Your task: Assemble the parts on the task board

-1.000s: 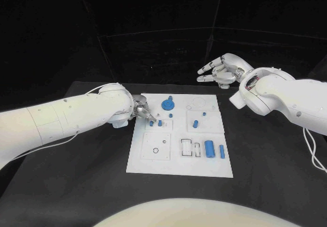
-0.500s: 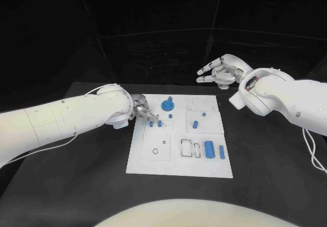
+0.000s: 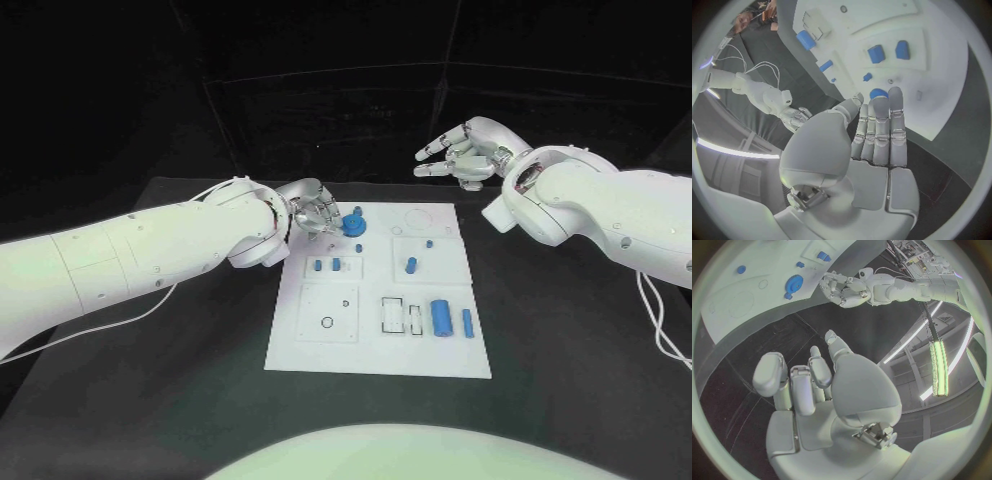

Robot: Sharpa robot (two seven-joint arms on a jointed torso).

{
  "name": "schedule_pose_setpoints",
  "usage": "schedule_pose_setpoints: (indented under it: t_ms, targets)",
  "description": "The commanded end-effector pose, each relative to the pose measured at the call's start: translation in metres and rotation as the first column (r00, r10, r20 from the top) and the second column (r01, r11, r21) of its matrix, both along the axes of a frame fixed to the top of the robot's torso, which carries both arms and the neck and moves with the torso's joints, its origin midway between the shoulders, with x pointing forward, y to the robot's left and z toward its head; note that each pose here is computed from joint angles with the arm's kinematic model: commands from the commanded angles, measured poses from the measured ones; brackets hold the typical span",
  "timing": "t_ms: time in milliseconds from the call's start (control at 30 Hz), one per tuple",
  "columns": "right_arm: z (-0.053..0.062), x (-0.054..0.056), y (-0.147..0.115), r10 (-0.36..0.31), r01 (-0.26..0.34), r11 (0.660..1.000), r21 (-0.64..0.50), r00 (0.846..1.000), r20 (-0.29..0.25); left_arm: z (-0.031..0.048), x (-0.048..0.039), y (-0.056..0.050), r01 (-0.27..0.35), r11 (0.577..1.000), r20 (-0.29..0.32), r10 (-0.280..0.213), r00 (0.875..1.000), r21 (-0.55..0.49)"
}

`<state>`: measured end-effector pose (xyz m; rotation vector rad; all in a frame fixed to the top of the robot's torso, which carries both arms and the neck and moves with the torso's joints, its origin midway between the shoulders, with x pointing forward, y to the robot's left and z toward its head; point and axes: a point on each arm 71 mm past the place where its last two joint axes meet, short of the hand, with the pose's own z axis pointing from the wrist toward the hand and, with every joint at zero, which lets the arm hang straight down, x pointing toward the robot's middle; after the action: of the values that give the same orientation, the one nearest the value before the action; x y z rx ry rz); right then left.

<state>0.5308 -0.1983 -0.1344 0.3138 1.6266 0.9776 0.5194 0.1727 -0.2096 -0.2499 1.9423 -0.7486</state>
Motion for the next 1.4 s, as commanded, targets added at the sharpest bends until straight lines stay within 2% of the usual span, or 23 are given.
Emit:
schedule_pose_setpoints:
  t_ms: [33,133,233,367,433,767,1133,1400]
  targets:
    - [0.001,0.0,0.002,0.013,-0.013,1.0,0.001,1.0,0.006,0.0137,0.0005,-0.014,0.149,0.988,0.195,-0.137,0.971,-0.045]
    - [0.001,0.0,0.003,0.014,-0.014,1.0,0.001,1.0,0.006,0.0142,0.0029,-0.02,0.194,0.981,0.25,-0.19,0.949,0.009]
    - [0.001,0.0,0.003,0.015,-0.015,1.0,0.001,1.0,0.006,0.0104,0.005,-0.026,0.228,0.971,0.281,-0.239,0.929,0.07]
    - [0.001,0.001,0.005,0.018,-0.018,1.0,0.001,1.0,0.005,0.0019,0.0077,-0.033,0.263,0.953,0.274,-0.295,0.915,0.149]
    - [0.001,0.001,0.005,0.019,-0.019,1.0,0.001,1.0,0.005,-0.002,0.0089,-0.036,0.274,0.944,0.261,-0.315,0.912,0.181]
    - [0.001,0.001,0.008,0.024,-0.024,1.0,0.002,1.0,0.004,-0.0142,0.0118,-0.047,0.314,0.908,0.194,-0.373,0.907,0.277]
    - [0.001,0.001,0.01,0.029,-0.029,1.0,0.003,1.0,0.004,-0.0263,0.0144,-0.053,0.327,0.891,0.151,-0.387,0.91,0.316]
    - [0.001,0.002,0.011,0.029,-0.029,1.0,0.003,1.0,0.004,-0.0293,0.0166,-0.055,0.322,0.889,0.147,-0.385,0.911,0.327]
